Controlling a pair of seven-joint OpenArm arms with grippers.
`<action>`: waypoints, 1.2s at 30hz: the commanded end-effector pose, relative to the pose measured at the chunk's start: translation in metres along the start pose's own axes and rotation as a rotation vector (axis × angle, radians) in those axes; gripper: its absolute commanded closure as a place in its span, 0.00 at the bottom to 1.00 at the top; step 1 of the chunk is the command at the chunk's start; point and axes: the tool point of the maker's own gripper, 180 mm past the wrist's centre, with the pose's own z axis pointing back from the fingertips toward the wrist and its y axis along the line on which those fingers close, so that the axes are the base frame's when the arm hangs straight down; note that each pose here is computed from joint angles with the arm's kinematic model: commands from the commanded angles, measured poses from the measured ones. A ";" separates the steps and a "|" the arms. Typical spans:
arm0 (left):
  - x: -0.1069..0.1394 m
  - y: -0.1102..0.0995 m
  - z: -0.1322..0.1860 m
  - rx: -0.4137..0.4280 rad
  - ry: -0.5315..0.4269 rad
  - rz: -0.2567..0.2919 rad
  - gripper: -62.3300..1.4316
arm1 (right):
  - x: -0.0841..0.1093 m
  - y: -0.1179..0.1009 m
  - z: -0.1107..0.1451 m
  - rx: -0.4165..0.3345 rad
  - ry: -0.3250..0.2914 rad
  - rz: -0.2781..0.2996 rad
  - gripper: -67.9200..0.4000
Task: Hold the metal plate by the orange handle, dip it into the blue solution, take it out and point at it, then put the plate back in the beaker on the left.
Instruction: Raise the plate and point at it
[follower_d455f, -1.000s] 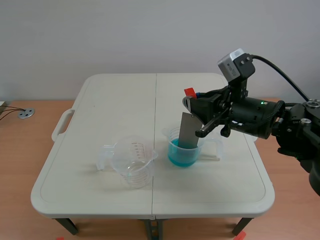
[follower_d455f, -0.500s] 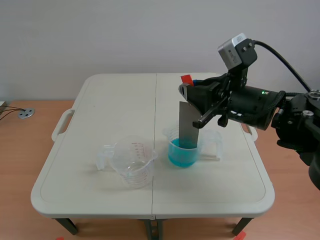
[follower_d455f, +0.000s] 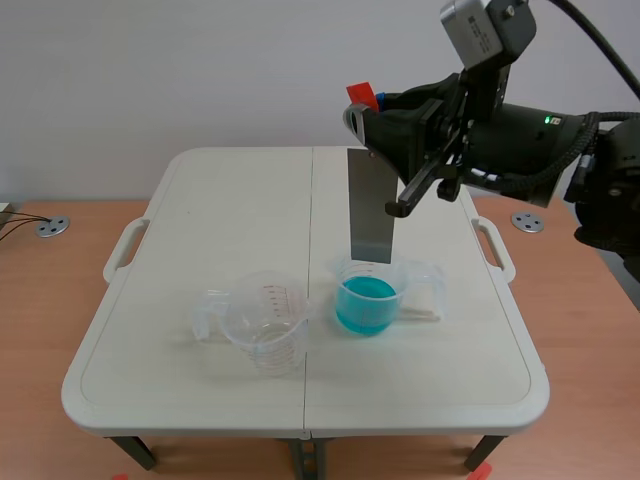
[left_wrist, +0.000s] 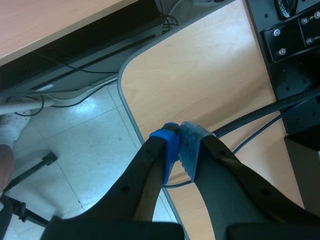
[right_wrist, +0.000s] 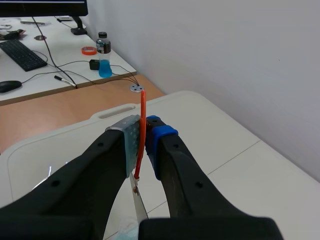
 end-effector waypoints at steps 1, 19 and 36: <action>0.010 0.015 0.006 0.043 -0.044 -0.004 0.95 | 0.018 -0.005 0.000 0.001 -0.040 0.031 0.98; 0.184 0.160 0.092 0.473 -0.597 -0.239 0.95 | 0.051 -0.010 0.004 -0.019 -0.089 0.115 0.98; 0.325 0.059 0.017 0.005 -0.881 -0.367 0.95 | 0.050 -0.010 0.004 -0.020 -0.079 0.109 0.98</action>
